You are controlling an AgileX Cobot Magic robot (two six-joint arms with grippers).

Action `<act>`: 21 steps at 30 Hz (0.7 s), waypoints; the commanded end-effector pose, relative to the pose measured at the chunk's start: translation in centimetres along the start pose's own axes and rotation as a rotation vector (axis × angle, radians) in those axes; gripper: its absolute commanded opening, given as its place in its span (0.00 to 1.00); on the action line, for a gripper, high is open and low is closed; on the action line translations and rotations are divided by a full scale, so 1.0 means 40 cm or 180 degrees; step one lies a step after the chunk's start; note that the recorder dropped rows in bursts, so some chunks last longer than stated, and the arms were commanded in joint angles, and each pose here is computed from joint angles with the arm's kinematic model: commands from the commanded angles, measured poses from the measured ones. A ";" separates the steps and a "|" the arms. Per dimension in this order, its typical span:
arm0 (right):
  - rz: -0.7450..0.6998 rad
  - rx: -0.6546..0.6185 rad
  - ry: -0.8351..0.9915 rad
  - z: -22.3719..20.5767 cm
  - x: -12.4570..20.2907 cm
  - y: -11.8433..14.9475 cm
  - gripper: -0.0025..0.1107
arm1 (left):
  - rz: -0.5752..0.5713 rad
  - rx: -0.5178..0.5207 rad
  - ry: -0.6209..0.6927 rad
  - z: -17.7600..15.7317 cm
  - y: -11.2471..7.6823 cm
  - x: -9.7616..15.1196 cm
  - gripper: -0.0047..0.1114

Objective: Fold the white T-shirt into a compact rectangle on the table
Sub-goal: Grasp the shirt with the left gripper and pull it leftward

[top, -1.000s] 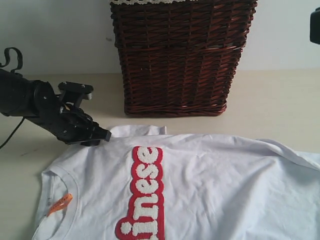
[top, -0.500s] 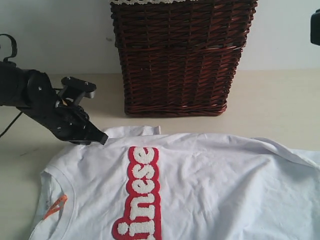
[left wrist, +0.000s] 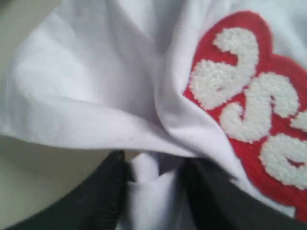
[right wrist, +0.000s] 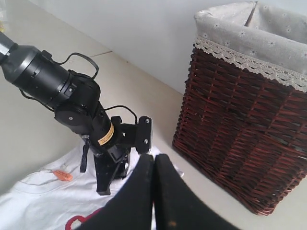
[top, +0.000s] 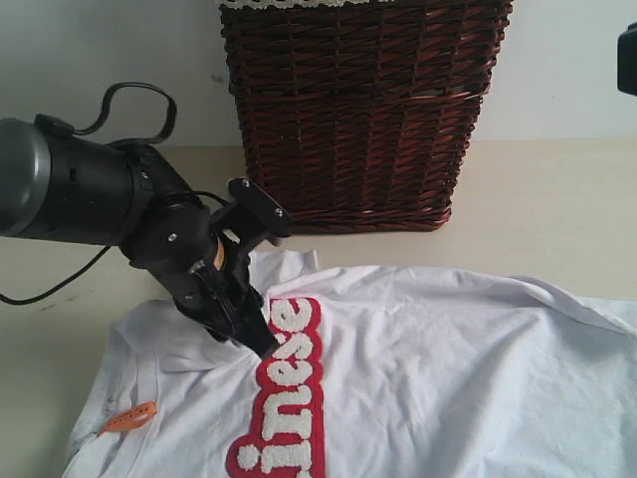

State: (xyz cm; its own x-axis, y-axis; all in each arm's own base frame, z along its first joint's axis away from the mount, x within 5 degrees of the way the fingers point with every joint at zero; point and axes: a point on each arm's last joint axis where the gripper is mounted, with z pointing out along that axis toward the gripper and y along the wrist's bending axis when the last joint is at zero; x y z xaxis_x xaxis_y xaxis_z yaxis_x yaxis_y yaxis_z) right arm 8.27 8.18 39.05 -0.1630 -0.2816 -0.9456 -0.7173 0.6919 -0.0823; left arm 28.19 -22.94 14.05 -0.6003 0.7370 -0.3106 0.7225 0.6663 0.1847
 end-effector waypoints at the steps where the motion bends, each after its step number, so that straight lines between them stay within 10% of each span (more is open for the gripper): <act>1: -0.0046 0.0039 -0.0003 0.001 0.002 -0.003 0.02 | 0.0073 0.0068 0.0189 -0.011 -0.060 0.009 0.61; 12: -0.0046 0.0038 0.0016 0.001 0.004 -0.003 0.02 | 0.0369 0.0176 0.0338 -0.039 -0.145 0.016 0.62; 21: -0.0046 0.0038 0.0016 0.001 0.004 -0.003 0.02 | -0.0285 -0.0250 -0.0380 -0.104 0.007 -0.024 0.62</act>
State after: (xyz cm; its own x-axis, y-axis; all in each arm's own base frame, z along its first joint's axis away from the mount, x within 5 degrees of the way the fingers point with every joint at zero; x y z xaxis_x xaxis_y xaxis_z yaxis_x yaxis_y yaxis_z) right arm 8.26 8.17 38.99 -0.1680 -0.2864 -0.9433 -0.7176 0.6916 -0.0822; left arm 25.95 -24.16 17.04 -0.5855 0.7366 -0.3386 0.7044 0.6689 0.2374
